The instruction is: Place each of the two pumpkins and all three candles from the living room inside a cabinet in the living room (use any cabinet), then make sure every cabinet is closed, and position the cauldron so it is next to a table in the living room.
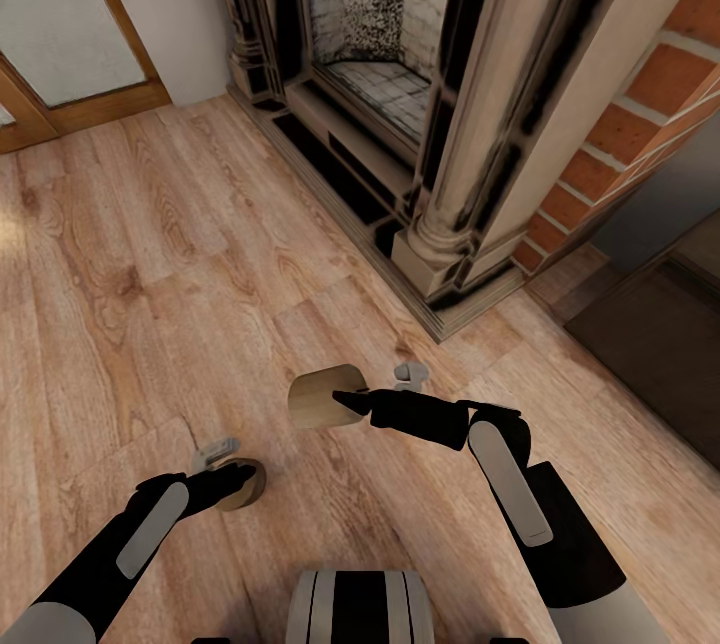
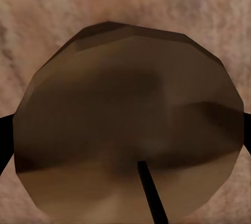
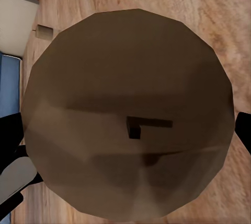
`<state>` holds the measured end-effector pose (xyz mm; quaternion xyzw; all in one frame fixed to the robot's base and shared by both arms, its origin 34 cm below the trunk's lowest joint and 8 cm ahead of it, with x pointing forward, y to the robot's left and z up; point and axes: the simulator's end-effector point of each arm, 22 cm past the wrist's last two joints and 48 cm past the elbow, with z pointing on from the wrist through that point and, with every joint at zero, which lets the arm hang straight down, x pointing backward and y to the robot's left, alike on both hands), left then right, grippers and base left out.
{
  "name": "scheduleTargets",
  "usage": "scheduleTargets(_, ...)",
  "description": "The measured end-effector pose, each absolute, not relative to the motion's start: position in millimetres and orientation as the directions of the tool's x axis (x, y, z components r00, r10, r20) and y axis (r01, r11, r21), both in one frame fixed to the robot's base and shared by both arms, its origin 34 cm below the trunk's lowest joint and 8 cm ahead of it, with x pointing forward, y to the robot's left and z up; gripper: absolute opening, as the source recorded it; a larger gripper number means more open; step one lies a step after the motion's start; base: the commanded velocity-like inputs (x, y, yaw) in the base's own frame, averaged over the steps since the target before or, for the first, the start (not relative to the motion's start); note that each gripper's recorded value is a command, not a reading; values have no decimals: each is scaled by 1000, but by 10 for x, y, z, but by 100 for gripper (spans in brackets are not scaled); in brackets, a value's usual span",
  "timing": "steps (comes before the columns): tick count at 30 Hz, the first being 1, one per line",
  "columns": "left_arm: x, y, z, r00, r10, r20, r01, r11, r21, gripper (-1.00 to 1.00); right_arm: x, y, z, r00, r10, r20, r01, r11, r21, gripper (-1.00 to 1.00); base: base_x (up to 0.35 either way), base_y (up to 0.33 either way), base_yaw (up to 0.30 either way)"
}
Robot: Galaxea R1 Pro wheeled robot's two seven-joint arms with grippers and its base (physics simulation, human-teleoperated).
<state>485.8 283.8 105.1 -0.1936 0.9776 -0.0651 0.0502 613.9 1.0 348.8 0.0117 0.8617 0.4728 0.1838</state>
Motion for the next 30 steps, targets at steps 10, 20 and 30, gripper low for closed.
scheduleTargets(10,4848,2863,1066,-920,-385,-73,-372,917,-142,-100,6148,7,3526,-930,194,-311,-158,553,818,-100,0,0,0)
scheduleTargets(20,5003,2891,1245,-914,-391,-110,-373,915,-153,-100,6218,-24,3744,-915,199,-351,-188,559,808,-100,0,0,0)
scheduleTargets(30,5175,2982,1458,-905,-399,-150,-375,913,-162,-100,6350,-331,3670,-906,257,-335,-122,600,791,-100,0,0,0)
